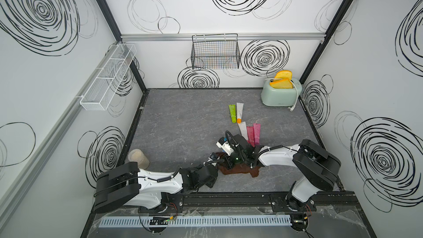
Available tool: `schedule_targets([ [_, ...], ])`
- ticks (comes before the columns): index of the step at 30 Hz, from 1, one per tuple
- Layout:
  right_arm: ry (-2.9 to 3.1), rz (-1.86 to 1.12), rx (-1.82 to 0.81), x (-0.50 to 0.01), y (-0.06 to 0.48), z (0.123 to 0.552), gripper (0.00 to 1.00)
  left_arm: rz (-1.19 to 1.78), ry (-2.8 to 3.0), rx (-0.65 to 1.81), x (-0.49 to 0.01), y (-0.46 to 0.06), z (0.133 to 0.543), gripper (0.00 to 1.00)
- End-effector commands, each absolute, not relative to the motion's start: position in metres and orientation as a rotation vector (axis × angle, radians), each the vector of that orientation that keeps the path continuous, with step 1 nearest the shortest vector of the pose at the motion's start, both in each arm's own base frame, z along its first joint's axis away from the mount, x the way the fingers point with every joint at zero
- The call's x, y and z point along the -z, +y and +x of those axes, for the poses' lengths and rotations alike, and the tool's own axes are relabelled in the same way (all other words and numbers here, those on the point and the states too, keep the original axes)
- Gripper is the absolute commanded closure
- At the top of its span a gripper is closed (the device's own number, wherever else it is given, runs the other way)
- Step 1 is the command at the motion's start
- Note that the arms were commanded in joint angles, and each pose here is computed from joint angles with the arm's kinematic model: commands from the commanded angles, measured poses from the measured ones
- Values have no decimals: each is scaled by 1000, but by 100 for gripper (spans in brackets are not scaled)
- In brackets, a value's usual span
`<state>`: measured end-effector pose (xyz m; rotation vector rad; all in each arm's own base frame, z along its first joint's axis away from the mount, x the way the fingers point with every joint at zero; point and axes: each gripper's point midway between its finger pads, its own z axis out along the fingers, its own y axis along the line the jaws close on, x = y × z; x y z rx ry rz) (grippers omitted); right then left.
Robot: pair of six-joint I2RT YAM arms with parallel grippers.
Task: Wipe the surface of the toothpaste tube
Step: Wipe the dirt from the toothpaste tube, then adjust the toothpaste at the center of the board.
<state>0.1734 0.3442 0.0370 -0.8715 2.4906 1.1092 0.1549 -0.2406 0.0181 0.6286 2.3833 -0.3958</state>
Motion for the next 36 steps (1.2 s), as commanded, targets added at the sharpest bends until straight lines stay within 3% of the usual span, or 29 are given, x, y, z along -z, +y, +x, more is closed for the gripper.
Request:
schedule_targets([
  [1, 2612, -796, -1058, -10, 318, 185, 100, 626, 2374, 391, -21, -244, 158, 100],
  [7, 2619, -601, -947, -12, 279, 240, 100, 591, 2389, 385, -21, -239, 162, 100],
  [19, 2558, -568, -1034, -17, 271, 224, 100, 469, 2443, 375, -30, -227, 186, 98],
  [23, 2556, -582, -1051, -18, 274, 222, 100, 483, 2449, 423, -47, -238, 187, 39],
  [24, 2553, -583, -1053, -19, 274, 221, 100, 483, 2443, 459, -55, -242, 186, 28],
  [26, 2546, -582, -1052, -21, 274, 222, 100, 483, 2425, 511, -72, -249, 188, 21],
  [29, 2535, -587, -1057, -24, 274, 222, 100, 466, 2389, 593, -100, -253, 200, 23],
  [33, 2530, -587, -1058, -25, 274, 222, 100, 400, 2409, 775, -107, -244, 228, 53],
  [35, 2532, -589, -1059, -24, 274, 222, 100, 353, 2442, 761, -96, -235, 242, 62],
  [36, 2533, -592, -1061, -24, 275, 221, 100, 342, 2463, 733, -91, -233, 247, 61],
])
